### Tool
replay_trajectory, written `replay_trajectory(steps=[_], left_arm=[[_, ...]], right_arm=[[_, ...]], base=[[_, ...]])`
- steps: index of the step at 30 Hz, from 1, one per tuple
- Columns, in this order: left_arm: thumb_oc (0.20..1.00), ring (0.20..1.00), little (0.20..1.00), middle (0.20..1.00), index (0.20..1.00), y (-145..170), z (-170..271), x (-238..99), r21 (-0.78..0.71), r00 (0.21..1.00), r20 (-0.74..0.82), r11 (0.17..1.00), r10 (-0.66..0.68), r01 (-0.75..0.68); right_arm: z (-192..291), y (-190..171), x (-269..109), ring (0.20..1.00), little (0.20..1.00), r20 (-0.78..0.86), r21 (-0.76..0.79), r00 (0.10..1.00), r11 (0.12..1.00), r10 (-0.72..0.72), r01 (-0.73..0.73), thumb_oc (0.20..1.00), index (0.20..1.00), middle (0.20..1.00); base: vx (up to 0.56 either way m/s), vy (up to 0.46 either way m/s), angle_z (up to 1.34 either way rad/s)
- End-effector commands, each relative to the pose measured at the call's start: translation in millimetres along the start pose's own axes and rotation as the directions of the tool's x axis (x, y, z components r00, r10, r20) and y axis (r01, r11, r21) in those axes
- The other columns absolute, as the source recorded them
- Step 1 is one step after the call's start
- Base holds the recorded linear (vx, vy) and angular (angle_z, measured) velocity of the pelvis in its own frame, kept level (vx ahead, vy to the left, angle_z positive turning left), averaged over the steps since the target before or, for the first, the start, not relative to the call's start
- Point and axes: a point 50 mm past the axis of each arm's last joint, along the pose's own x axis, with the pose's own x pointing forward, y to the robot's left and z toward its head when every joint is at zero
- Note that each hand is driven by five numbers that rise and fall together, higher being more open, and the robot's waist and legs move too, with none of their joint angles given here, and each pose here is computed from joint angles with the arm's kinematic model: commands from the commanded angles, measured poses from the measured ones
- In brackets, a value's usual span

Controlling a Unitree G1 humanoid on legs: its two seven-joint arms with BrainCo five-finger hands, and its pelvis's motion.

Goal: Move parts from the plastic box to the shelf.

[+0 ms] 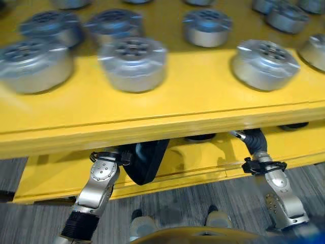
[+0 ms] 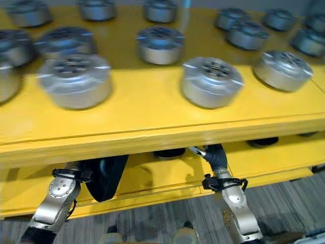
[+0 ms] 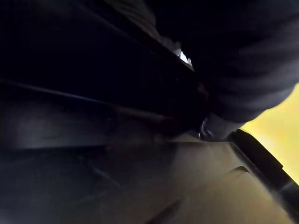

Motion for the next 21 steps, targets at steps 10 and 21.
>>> replay_trajectory(steps=[10, 21], left_arm=[[0.2, 0.2, 0.2, 0.2, 0.2, 5, 35, 2, 0.031, 0.979, 0.202, 1.0, -0.004, -0.002], [0.2, 0.2, 0.2, 0.2, 0.2, 11, 27, -2, 0.041, 0.987, 0.158, 0.998, 0.031, -0.037]], right_arm=[[27, 3, 13, 1.0, 1.0, 0.168, -0.022, 0.986, 1.0, -0.001, 0.005, 1.0, 1.0, 1.0], [24, 19, 22, 1.0, 1.0, 0.143, 0.01, 0.985, 0.995, 0.098, -0.1, 1.0, 1.0, 1.0]], base=[[0.01, 0.337, 0.23], [0.02, 0.221, -0.24]])
